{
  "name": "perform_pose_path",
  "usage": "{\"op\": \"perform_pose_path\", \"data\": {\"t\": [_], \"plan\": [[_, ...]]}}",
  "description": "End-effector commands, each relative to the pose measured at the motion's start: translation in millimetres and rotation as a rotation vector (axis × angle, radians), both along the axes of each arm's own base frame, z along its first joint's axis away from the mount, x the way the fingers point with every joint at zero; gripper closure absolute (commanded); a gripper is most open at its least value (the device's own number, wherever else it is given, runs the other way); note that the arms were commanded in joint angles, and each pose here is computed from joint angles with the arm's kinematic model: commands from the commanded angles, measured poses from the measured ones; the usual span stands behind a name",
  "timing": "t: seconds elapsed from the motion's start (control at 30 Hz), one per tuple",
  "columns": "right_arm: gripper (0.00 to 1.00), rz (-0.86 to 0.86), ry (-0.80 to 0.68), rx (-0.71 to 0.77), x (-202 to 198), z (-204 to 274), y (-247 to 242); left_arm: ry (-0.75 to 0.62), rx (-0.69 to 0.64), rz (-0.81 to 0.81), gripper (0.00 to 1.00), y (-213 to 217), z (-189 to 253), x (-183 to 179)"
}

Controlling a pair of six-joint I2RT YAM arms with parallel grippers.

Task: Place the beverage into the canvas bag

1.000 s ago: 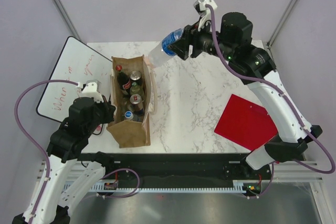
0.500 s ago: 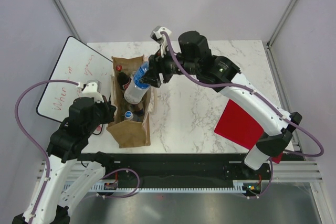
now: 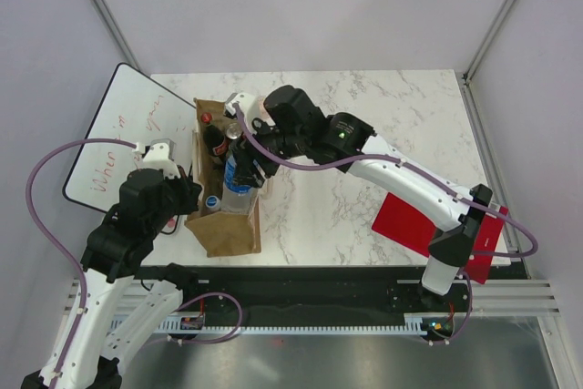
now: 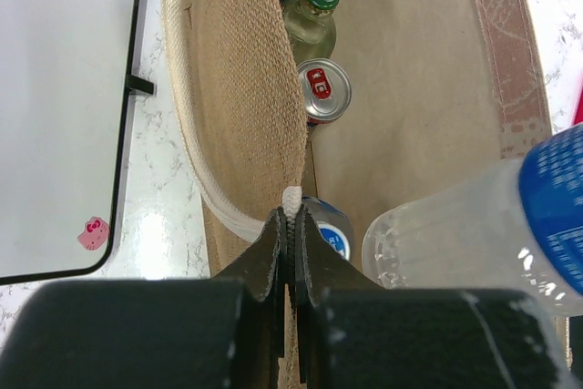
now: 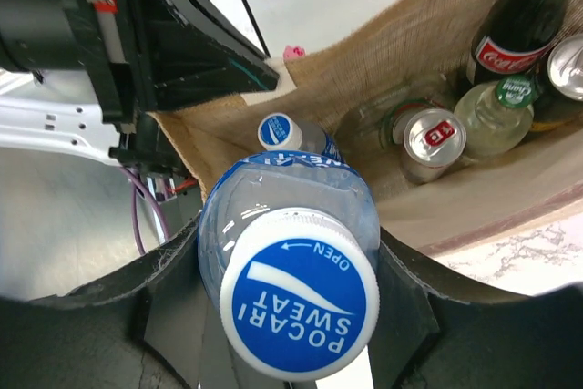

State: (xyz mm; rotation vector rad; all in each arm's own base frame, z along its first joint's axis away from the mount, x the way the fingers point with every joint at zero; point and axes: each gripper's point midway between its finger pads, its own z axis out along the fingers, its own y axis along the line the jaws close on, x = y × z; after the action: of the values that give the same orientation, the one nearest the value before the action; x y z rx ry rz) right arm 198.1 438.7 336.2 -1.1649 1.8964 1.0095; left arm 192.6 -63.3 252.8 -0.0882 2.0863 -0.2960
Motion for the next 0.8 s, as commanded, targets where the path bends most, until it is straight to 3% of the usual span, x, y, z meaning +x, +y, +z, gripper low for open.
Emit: {"op": "perform_pose_path", "data": {"t": [0.0,0.53,0.77], "plan": [[1.0,0.095,-0.016,0.046,-18.1,9.9,11.0,-0.049,-0.072,-0.006,0.98,-7.2,20.8,0.6],[1.0,0.085,-0.052,-0.131,-15.4,-63.5,34.8,-0.053,-0.071,0.005,0.98,-5.4,22.0,0.8],[1.0,0.104,-0.026,-0.144,-24.9,-84.6,45.9,-0.055,-0.072,0.008,0.98,-5.0,22.4,1.1]]}}
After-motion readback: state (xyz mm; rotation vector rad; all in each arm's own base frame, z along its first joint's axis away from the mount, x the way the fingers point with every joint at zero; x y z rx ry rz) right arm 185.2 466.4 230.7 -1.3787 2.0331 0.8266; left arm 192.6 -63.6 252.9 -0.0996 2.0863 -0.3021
